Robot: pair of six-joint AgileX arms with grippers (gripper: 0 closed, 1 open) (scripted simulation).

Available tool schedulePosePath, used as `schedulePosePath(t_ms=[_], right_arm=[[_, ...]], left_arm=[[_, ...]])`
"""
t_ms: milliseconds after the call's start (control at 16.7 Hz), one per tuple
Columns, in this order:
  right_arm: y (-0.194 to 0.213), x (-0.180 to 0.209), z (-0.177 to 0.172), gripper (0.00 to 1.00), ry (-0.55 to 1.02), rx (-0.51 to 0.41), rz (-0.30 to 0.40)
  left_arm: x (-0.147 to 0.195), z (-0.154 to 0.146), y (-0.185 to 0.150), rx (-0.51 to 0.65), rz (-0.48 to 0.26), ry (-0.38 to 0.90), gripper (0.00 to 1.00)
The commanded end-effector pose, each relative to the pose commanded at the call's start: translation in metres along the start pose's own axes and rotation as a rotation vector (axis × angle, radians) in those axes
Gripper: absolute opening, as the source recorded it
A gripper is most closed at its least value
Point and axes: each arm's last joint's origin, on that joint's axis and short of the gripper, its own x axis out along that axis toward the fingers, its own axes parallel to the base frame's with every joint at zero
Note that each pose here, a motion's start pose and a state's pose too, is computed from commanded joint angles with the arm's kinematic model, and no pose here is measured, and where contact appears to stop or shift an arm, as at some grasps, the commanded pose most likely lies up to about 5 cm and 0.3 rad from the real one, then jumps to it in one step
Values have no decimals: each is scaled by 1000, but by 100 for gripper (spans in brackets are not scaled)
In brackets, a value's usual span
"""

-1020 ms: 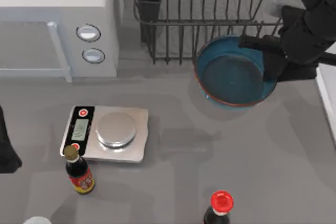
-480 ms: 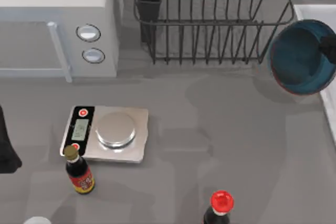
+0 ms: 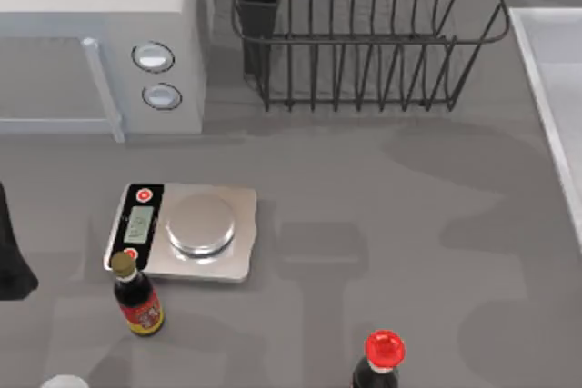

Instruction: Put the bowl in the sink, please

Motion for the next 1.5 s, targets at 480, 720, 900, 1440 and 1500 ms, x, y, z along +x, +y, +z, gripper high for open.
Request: schedulePosePath(t_ms=[480,720,900,1440,1500], right_arm=[[-19,-29,18,0,-163,-118,-86],[-20,-26,16,0,-159,-115,-83],[-28,-18,-4,0,-152,-109,-87],[-41,-3,-108,0,-174,-126,-87],[-40,-4,-116,0,-171,-124,-87]], left_arm=[[0,0,0,0,0,0,100],[0,0,0,0,0,0,100],[0,0,0,0,0,0,100],[0,0,0,0,0,0,100],[0,0,0,0,0,0,100]])
